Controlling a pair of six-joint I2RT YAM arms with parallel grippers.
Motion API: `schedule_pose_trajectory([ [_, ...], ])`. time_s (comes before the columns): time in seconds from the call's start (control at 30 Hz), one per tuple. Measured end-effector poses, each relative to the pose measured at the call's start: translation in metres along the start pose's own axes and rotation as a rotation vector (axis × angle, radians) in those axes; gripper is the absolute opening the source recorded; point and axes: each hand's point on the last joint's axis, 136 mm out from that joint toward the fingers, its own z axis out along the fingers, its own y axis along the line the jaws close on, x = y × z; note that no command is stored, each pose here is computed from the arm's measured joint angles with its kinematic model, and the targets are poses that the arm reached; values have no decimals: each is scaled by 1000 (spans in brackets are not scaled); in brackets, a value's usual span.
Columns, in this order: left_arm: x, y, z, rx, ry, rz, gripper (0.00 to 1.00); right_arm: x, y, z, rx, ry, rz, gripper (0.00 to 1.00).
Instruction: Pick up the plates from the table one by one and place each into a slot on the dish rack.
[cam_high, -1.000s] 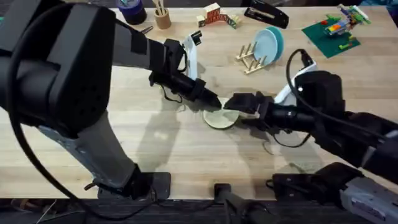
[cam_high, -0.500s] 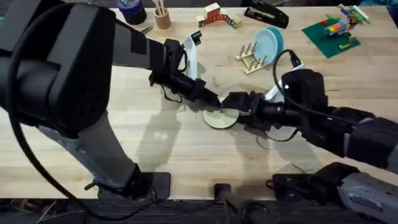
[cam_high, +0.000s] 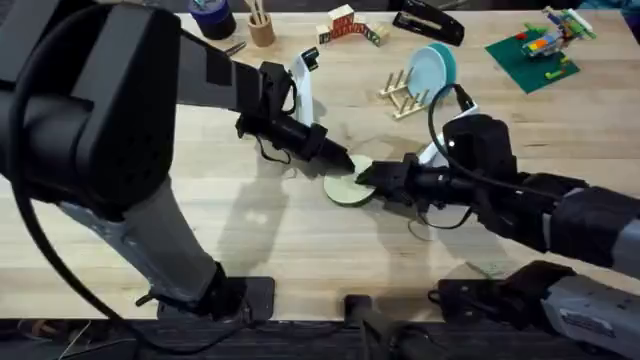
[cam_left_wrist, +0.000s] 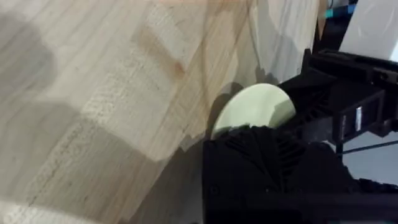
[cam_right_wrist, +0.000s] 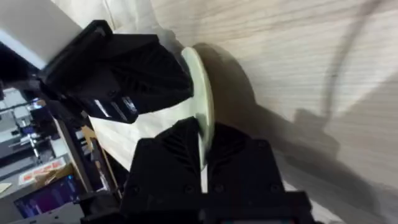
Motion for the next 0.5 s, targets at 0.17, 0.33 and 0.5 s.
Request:
schedule_pose_trajectory([
  [0.17, 0, 0, 0, 2, 0, -1, 40, 0, 0, 0, 0, 1, 0, 36],
  [0.33, -1, -2, -1, 0, 7, -21, 40, 0, 1, 0, -5, 2, -21, 32],
  [0.5, -6, -3, -4, -13, 30, -49, 39, -2, 5, -5, -12, -17, -73, 33],
])
